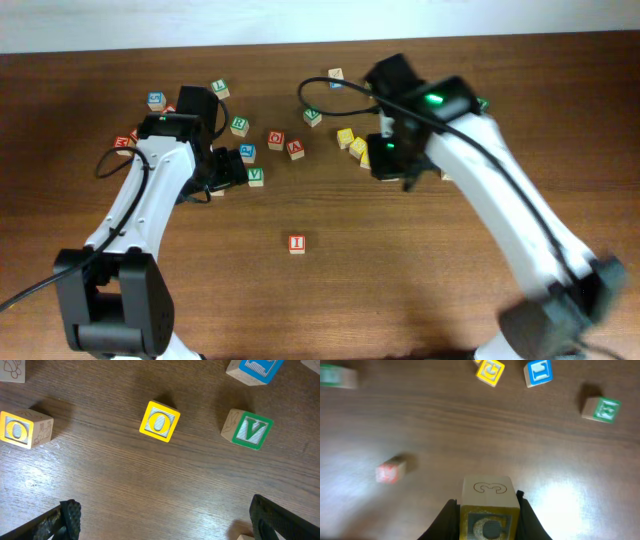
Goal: Spell out ICRA
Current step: 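Place the yellow C block right of the I block and release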
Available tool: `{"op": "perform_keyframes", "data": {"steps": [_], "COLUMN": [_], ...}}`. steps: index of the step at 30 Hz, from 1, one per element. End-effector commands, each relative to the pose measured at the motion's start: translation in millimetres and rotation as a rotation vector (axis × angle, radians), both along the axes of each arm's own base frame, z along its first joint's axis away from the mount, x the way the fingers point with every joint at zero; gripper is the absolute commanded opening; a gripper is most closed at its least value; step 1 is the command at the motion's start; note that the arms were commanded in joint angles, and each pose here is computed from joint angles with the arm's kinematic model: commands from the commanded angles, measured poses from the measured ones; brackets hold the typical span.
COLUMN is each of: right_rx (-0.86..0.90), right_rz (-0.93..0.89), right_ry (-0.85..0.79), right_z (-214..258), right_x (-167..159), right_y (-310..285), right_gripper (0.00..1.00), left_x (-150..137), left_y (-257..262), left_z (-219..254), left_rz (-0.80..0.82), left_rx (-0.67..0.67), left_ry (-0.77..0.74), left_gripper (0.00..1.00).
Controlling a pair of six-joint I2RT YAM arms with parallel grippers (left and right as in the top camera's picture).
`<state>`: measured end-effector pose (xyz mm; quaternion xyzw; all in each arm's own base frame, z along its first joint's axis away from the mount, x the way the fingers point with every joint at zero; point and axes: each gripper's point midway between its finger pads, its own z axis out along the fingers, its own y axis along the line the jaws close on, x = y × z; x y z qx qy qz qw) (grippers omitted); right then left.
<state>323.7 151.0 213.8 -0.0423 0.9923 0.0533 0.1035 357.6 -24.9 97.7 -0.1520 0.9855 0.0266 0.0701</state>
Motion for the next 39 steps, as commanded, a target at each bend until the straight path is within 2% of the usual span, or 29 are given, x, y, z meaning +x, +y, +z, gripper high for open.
{"op": "perform_keyframes", "data": {"steps": [1,5,9,11,16,24,27,32,39], "right_rx": [0.118,0.139,0.108,0.096,0.198,0.145,0.128,0.166,0.134], "right_rz": [-0.065,-0.151,-0.203,-0.205,-0.188,-0.087,-0.071,-0.054,-0.017], "right_ry": [-0.112,-0.092,-0.015,0.036,0.153,0.192,0.159,0.023,0.047], "right_z": [65.5,91.1,65.8,39.9,-49.4,-130.9,-149.7,-168.8,-177.4], "right_x": [-39.8,-105.2,-127.2,-125.8,-110.6,-95.0,-83.3,-41.1,-54.6], "right_y": [-10.9,-40.5,-51.1,-47.6,-9.2,66.3,80.3,102.8,108.9], "right_gripper": [0.15,0.15,0.15,0.15,0.15,0.16,0.16,0.16,0.16], "left_x": [1.5,1.5,1.5,1.5,1.5,1.5,1.5,1.5,1.5], "left_y": [3.4,3.4,3.4,3.4,3.4,3.4,3.4,3.4,3.4], "left_z": [-1.9,-1.9,-1.9,-1.9,-1.9,-1.9,-1.9,-1.9,-1.9], "left_rz": [0.015,0.015,0.015,0.015,0.015,0.015,0.015,0.014,0.015], "left_rx": [0.014,0.014,0.014,0.014,0.014,0.014,0.014,0.014,0.014], "left_ry": [0.003,0.003,0.003,0.003,0.003,0.003,0.003,0.003,0.003], "left_gripper": [0.99,0.99,0.99,0.99,0.99,0.99,0.99,0.99,0.99]}}
